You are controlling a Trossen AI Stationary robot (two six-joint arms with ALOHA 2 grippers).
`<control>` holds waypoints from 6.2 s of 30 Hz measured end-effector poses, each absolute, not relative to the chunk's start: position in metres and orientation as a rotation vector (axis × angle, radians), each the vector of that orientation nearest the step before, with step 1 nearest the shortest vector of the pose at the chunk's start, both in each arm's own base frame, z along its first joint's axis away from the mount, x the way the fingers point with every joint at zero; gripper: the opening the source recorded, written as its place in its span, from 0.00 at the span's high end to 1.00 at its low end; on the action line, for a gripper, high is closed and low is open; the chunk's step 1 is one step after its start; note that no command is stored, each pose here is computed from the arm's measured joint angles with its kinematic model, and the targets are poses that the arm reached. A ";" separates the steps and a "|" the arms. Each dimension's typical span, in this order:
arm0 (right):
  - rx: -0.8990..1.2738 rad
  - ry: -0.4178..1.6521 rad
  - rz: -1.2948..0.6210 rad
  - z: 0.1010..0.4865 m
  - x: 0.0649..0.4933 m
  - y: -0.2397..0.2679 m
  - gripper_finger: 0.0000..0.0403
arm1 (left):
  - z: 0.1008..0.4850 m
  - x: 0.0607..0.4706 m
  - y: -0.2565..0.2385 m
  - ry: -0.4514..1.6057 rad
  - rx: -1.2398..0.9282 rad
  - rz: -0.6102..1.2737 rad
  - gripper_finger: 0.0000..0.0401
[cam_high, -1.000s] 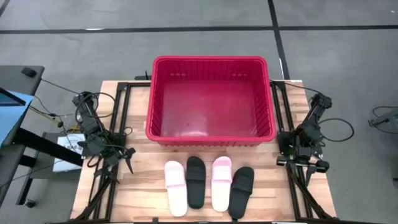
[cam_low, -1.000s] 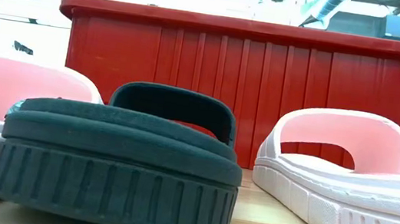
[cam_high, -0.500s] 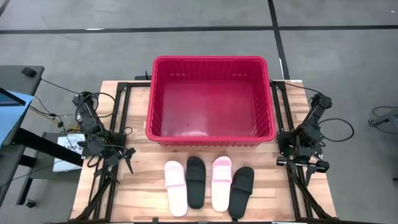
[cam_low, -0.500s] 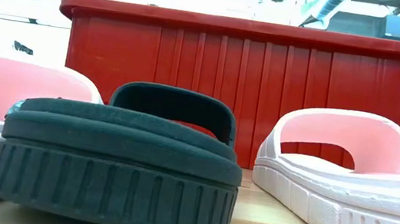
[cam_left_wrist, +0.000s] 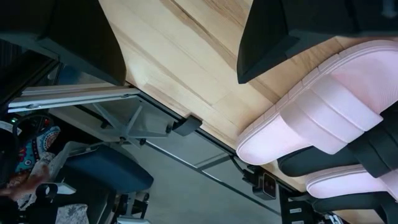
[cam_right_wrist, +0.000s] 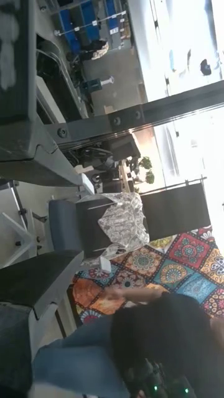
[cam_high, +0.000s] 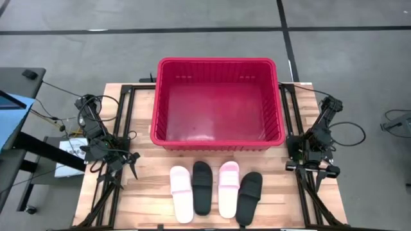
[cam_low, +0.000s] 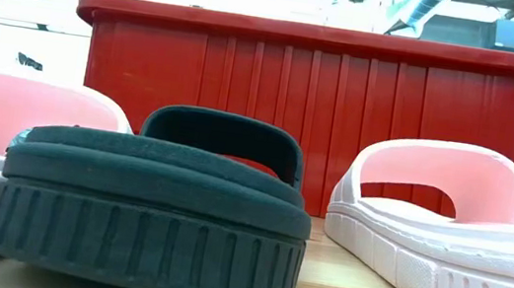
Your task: Pick and place slides into bin
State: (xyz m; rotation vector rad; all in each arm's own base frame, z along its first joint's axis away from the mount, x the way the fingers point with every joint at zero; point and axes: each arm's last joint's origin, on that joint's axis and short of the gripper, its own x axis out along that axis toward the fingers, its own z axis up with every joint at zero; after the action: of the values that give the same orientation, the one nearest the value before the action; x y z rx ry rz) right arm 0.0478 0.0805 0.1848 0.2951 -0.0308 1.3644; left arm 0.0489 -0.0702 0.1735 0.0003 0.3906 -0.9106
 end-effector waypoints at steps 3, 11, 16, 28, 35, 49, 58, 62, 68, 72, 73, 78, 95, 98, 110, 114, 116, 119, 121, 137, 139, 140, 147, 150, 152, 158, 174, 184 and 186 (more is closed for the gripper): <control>0.295 -0.031 1.364 0.185 0.048 0.080 0.59 | 0.174 0.049 -0.070 0.371 0.013 -0.913 0.26; 0.295 -0.031 1.364 0.185 0.048 0.080 0.59 | 0.201 0.055 -0.072 0.077 -0.071 -0.788 0.26; 0.295 -0.031 1.364 0.185 0.048 0.080 0.59 | 0.209 0.060 -0.065 -0.027 -0.040 -0.515 0.26; 0.295 -0.030 1.364 0.185 0.048 0.080 0.59 | 0.222 0.064 -0.057 -0.095 -0.345 -0.310 0.26; 0.295 -0.031 1.364 0.185 0.048 0.080 0.59 | 0.232 0.062 -0.055 -0.135 -0.675 -0.338 0.26; 0.295 -0.031 1.364 0.185 0.048 0.080 0.59 | 0.236 0.062 -0.054 -0.129 -0.944 -0.386 0.26; 0.295 -0.031 1.364 0.185 0.048 0.080 0.59 | 0.255 0.068 -0.074 -0.081 -0.879 -0.587 0.26; 0.295 -0.031 1.364 0.185 0.048 0.080 0.59 | 0.268 0.074 -0.087 0.059 -0.796 -0.574 0.26; 0.295 -0.031 1.364 0.185 0.048 0.080 0.59 | 0.299 0.082 -0.103 0.285 -0.598 -0.484 0.26; 0.295 -0.031 1.364 0.185 0.048 0.080 0.59 | 0.322 0.087 -0.110 0.404 -0.464 -0.393 0.26; 0.295 -0.031 1.364 0.185 0.048 0.080 0.59 | 0.328 0.089 -0.111 0.426 -0.436 -0.374 0.26; 0.295 -0.031 1.364 0.185 0.048 0.080 0.59 | 0.355 0.096 -0.118 0.497 -0.283 -0.262 0.26; 0.295 -0.031 1.364 0.185 0.048 0.080 0.59 | 0.362 0.112 -0.135 0.515 -0.058 -0.043 0.26; 0.295 -0.031 1.364 0.185 0.048 0.080 0.59 | 0.362 0.112 -0.135 0.516 -0.057 -0.044 0.26; 0.295 -0.031 1.364 0.185 0.048 0.080 0.59 | 0.347 0.111 -0.148 0.786 -0.093 -0.246 0.26; 0.295 -0.031 1.364 0.185 0.048 0.080 0.59 | 0.342 0.118 -0.163 0.841 -0.137 -0.318 0.26; 0.295 -0.031 1.364 0.185 0.048 0.080 0.59 | 0.341 0.119 -0.166 0.857 -0.171 -0.324 0.26; 0.295 -0.031 1.364 0.185 0.048 0.080 0.59 | 0.341 0.120 -0.169 0.871 -0.230 -0.321 0.26; 0.295 -0.031 1.364 0.185 0.048 0.080 0.59 | 0.340 0.120 -0.169 0.886 -0.259 -0.320 0.26; 0.294 -0.028 1.364 0.185 0.048 0.081 0.59 | 0.325 0.114 -0.166 0.986 -0.157 -0.175 0.26; 0.295 -0.029 1.364 0.185 0.048 0.081 0.59 | 0.318 0.115 -0.166 1.032 -0.089 -0.139 0.26; 0.294 -0.028 1.364 0.185 0.048 0.081 0.59 | 0.314 0.115 -0.166 1.062 -0.048 -0.118 0.26; 0.293 -0.024 1.364 0.184 0.048 0.081 0.59 | 0.283 0.139 -0.193 1.156 0.040 -0.097 0.26; 0.293 -0.024 1.364 0.184 0.048 0.081 0.59 | 0.275 0.152 -0.205 1.121 0.011 -0.104 0.26; 0.294 -0.025 1.364 0.184 0.048 0.081 0.59 | 0.271 0.160 -0.210 1.076 -0.001 -0.086 0.26; 0.294 -0.024 1.364 0.184 0.048 0.081 0.59 | 0.251 0.192 -0.214 1.012 -0.025 0.035 0.26; 0.294 -0.024 1.364 0.184 0.048 0.081 0.59 | 0.235 0.288 -0.215 1.056 -0.101 0.251 0.26; 0.293 -0.025 1.363 0.184 0.048 0.081 0.59 | 0.214 0.300 -0.226 1.256 0.009 0.296 0.26; 0.294 -0.024 1.364 0.184 0.048 0.081 0.59 | 0.209 0.302 -0.229 1.292 0.004 0.283 0.26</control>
State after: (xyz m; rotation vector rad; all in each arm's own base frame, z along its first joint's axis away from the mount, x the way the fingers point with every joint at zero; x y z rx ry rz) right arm 0.0479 0.0806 0.1842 0.2935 -0.0239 1.3636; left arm 0.3016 -0.2287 0.2089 0.0040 1.2922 0.2830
